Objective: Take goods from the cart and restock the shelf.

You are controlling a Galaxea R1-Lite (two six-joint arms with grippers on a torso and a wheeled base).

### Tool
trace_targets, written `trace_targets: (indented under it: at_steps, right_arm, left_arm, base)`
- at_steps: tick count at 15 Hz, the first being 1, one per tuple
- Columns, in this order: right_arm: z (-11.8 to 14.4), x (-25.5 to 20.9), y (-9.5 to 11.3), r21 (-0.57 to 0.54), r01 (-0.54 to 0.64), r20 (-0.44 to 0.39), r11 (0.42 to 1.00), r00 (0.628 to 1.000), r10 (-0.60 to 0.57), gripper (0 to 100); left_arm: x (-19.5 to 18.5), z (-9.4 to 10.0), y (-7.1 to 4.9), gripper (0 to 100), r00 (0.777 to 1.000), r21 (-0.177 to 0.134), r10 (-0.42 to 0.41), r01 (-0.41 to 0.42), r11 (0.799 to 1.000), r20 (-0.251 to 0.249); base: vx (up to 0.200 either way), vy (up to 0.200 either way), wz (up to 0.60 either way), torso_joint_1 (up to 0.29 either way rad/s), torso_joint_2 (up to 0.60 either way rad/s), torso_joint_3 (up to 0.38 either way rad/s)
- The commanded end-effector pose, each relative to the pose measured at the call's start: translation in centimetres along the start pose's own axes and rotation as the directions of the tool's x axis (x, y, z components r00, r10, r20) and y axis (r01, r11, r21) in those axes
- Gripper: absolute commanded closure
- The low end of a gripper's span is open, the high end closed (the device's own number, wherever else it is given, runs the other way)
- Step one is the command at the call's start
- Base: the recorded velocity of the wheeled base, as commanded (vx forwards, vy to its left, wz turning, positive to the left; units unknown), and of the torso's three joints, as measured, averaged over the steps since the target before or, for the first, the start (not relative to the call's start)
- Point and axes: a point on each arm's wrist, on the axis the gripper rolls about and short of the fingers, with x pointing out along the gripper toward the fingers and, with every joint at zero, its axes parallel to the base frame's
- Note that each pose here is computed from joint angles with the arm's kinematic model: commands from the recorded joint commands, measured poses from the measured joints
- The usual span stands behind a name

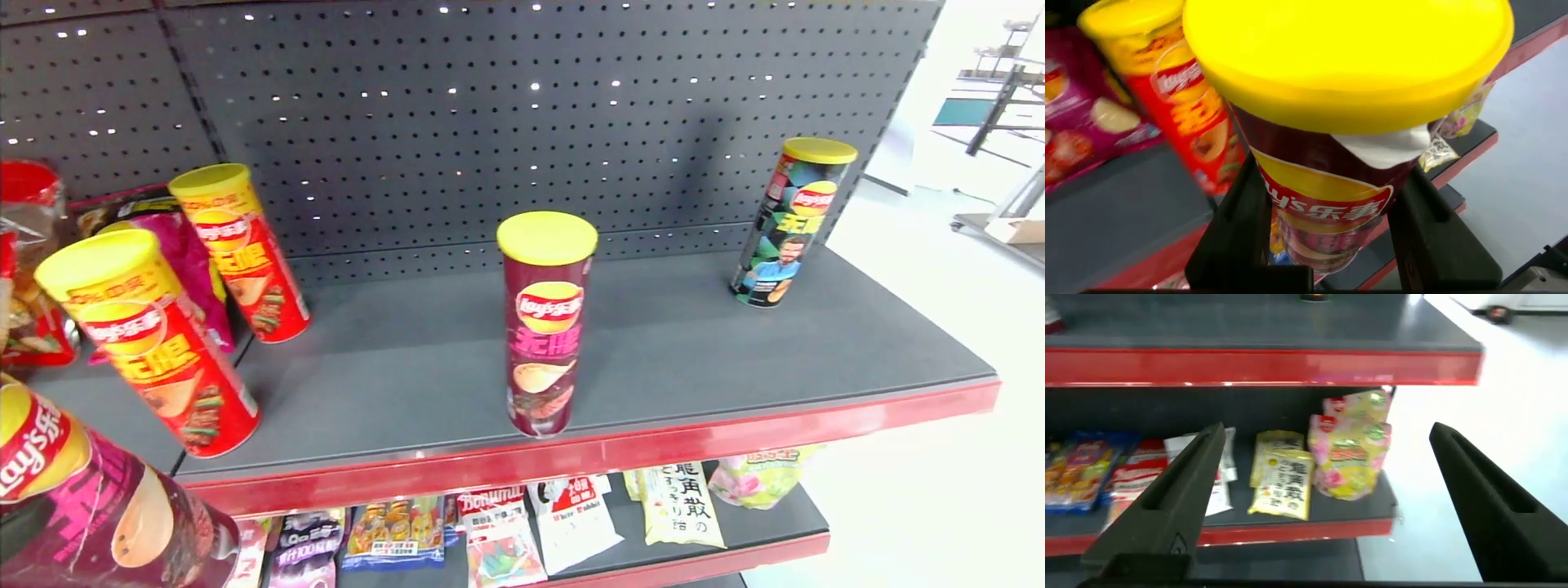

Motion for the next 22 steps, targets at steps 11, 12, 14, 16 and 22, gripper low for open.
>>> trace_targets:
  at_steps: [11,12,14,16,22]
  right_arm:
    - [-0.2,0.1,0.2,-0.006,-0.095,0.003,0.995,0.995,0.095,0]
    - [-0.2,0.1,0.2,-0.007,-0.100,0.003,0.995,0.995,0.100,0]
    - [-0.7,0.2,0.2,0.004,-0.089,-0.014,0.996,0.996,0.089,0]
    - [-0.7,0.2,0.2,0.028,-0.082,-0.015,0.996,0.996,0.083,0]
    - [-0.7,0.2,0.2,0.071,-0.054,-0.016,0.996,0.998,0.055,0]
  left_arm:
    - [1.6,0.7,0.3,100,1.000,-0.001,-0.003,0.003,1.000,-0.007]
    - [1.6,0.6,0.3,100,1.000,-0.001,-0.003,0.003,1.000,-0.007]
    - [1.6,0.6,0.3,100,1.000,-0.003,-0.002,0.002,1.000,-0.006]
    - [1.7,0.6,0.3,100,1.000,-0.004,-0.001,0.001,1.000,-0.012]
    - [2.3,0.7,0.4,100,0.999,-0.021,-0.013,0.012,1.000,-0.032]
  base:
    - [0.000,0.000,0.00,0.000,0.00,0.000]
    - [0.000,0.000,0.00,0.000,0.00,0.000]
    - [0.000,0.000,0.00,0.000,0.00,0.000]
    - [0.000,0.000,0.00,0.000,0.00,0.000]
    - [0.000,0.000,0.00,0.000,0.00,0.000]
